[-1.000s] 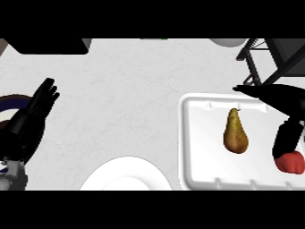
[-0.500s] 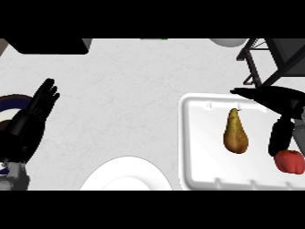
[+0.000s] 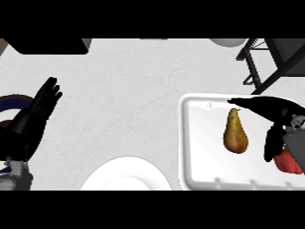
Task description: Pick the pear from the tray and place it in the tiered shelf
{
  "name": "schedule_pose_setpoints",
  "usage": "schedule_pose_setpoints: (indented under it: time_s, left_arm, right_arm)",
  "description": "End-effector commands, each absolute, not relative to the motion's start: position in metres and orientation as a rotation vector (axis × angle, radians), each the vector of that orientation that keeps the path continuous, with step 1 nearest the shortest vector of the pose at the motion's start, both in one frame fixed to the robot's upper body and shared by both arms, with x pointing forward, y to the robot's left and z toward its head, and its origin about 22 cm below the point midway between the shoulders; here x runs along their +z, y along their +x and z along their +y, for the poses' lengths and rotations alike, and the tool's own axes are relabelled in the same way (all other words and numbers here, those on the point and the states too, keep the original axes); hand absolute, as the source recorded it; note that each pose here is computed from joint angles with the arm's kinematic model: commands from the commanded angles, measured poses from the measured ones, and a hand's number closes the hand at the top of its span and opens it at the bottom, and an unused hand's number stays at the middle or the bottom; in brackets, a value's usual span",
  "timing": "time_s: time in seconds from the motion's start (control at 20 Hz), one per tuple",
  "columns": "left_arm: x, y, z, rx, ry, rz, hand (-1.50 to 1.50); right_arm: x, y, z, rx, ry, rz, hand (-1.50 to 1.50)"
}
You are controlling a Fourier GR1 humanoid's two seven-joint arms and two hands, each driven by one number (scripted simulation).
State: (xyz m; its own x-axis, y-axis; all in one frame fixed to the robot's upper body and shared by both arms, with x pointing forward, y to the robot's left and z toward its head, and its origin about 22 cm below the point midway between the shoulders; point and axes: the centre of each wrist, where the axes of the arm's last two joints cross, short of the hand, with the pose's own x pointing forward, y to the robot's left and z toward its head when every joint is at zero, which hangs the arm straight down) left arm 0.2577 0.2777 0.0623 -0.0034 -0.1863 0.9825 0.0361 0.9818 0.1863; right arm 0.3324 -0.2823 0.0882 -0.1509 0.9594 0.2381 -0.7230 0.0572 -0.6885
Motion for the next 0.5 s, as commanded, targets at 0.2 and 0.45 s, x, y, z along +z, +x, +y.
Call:
schedule_pose_setpoints:
  time_s: [0.2, 0.45]
  left_arm:
    - [0.074, 0.257, 0.286, -0.175, 0.133, -1.574, 0.0]
    - [0.052, 0.261, 0.26, -0.181, 0.113, -1.568, 0.0]
  right_arm:
    - [0.041, 0.323, -0.273, 1.527, -0.343, -0.828, -1.5]
    - [0.036, 0.327, -0.31, 1.541, -0.444, -0.842, 1.5]
